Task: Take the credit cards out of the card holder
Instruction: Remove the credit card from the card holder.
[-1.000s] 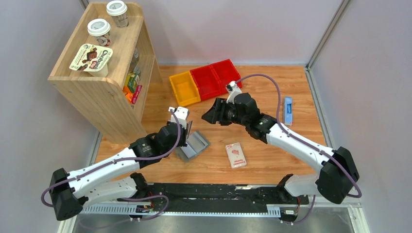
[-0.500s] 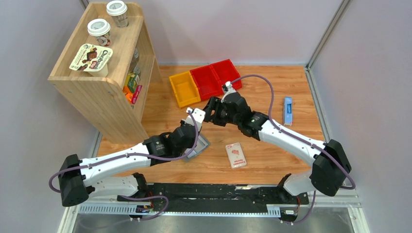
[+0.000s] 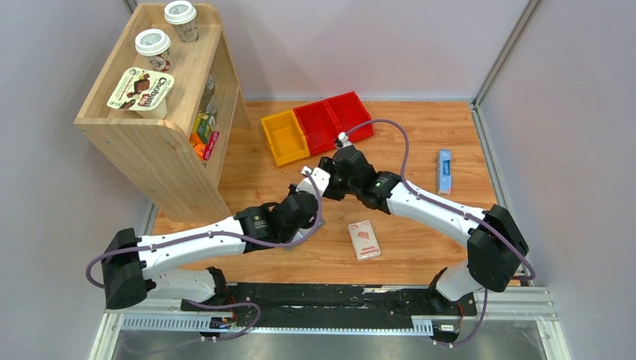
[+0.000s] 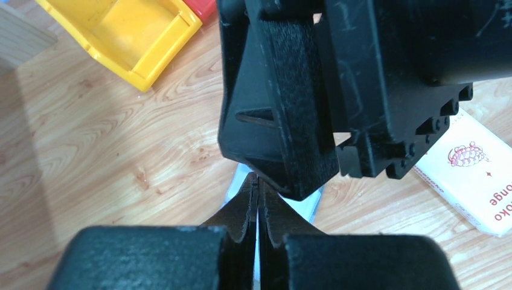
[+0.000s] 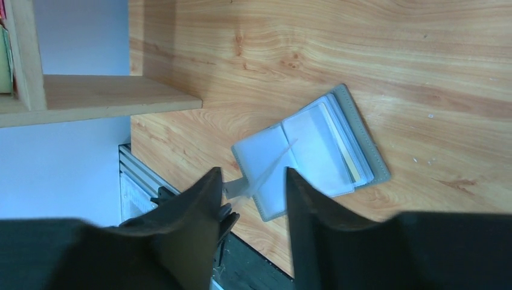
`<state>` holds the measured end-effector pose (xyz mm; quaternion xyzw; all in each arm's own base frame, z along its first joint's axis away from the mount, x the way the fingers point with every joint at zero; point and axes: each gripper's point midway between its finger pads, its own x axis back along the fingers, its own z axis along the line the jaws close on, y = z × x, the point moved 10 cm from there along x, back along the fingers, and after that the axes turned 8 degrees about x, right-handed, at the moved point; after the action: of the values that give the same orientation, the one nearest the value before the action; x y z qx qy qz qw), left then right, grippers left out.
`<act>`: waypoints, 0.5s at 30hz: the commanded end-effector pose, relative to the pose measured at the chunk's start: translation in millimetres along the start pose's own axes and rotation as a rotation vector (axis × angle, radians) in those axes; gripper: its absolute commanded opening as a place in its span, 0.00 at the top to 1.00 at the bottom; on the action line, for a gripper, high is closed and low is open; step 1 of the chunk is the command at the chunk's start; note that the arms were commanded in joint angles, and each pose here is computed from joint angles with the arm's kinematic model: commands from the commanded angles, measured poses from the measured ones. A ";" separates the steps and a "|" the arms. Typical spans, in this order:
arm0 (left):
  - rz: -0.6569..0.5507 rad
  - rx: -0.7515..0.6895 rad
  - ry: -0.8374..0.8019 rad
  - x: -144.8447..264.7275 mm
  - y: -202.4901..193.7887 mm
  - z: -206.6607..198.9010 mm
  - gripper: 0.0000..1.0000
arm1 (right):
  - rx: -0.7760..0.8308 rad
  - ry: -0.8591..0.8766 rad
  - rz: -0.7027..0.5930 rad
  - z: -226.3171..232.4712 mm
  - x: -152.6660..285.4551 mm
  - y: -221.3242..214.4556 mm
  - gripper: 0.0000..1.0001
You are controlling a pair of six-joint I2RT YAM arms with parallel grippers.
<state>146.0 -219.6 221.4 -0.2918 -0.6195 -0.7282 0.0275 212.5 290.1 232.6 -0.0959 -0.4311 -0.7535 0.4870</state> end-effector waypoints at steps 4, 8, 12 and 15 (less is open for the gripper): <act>-0.037 -0.025 0.012 -2.0 14.5 -8.2 1.00 | 0.008 -0.014 -0.056 7.0 1.9 10.1 0.80; -0.038 0.011 0.021 -0.3 12.1 -6.7 0.98 | 0.015 -0.015 -0.071 5.4 3.2 12.4 1.00; -0.068 0.086 0.028 8.5 11.6 0.4 0.81 | 0.000 0.023 -0.090 -2.0 1.9 17.3 1.00; -0.086 0.137 0.025 15.0 9.7 7.5 0.63 | 0.014 0.076 -0.125 -12.7 1.4 27.0 1.00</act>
<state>143.9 -222.9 220.7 -0.2863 -0.6262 -0.7246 0.0298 219.5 289.2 233.5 -0.0835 -0.4268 -0.7625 0.4789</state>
